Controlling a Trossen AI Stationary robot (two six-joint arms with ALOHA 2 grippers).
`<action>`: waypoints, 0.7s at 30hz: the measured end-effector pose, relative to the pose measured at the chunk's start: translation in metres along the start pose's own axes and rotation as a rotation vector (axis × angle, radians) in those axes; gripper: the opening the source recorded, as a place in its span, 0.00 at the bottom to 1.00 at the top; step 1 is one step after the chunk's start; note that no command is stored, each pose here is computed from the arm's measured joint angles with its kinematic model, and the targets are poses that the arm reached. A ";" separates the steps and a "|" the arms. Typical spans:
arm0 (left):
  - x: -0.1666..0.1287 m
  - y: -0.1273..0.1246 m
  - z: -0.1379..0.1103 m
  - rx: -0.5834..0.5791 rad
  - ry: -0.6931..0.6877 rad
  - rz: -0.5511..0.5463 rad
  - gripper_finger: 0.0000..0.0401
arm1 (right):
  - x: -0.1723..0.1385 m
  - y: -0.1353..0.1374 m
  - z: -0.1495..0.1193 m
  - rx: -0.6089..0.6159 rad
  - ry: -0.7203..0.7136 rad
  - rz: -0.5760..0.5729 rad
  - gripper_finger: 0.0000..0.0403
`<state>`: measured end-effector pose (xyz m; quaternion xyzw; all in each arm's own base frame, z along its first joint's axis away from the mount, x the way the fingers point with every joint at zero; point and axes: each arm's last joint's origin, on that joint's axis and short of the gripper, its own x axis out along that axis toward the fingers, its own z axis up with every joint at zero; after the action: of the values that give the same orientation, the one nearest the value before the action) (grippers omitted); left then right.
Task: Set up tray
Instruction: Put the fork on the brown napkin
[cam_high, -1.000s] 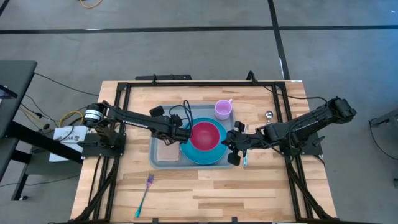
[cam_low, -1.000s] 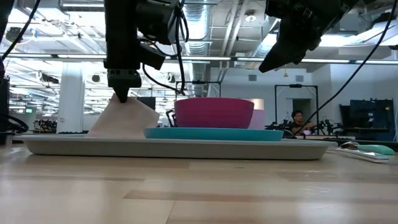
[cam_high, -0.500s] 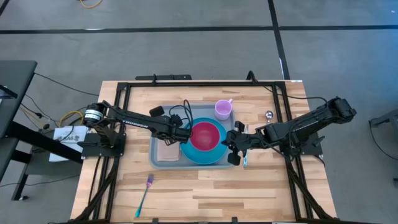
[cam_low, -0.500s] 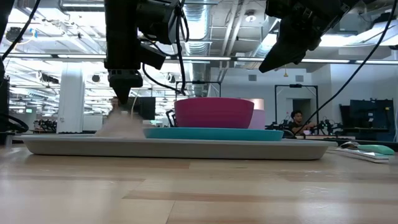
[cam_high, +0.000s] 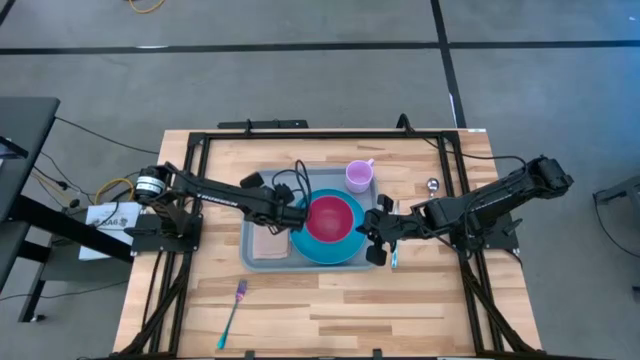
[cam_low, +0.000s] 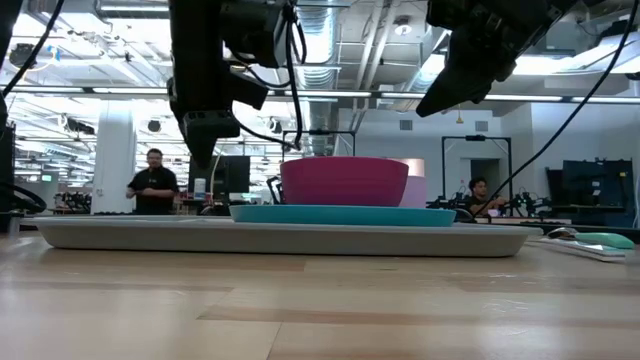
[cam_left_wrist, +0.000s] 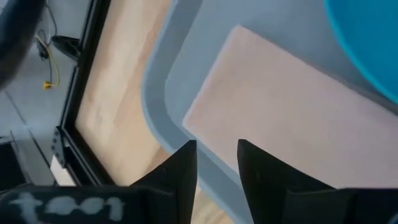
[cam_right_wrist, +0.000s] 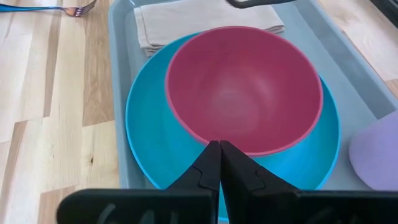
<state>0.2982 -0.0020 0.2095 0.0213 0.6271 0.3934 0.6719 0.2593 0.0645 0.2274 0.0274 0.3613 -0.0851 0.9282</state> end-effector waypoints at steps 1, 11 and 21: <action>-0.001 -0.001 -0.001 0.003 -0.002 -0.001 0.27 | 0.000 -0.001 0.000 0.002 0.000 -0.002 0.00; -0.020 -0.022 -0.024 -0.013 0.145 -0.172 0.27 | 0.003 -0.011 0.003 0.029 0.000 -0.033 0.00; -0.087 -0.058 -0.079 -0.056 0.227 -0.287 0.27 | 0.005 -0.017 0.005 0.050 -0.007 -0.051 0.00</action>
<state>0.2678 -0.1274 0.2343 -0.1314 0.6843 0.3105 0.6466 0.2637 0.0463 0.2279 0.0410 0.3563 -0.1178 0.9260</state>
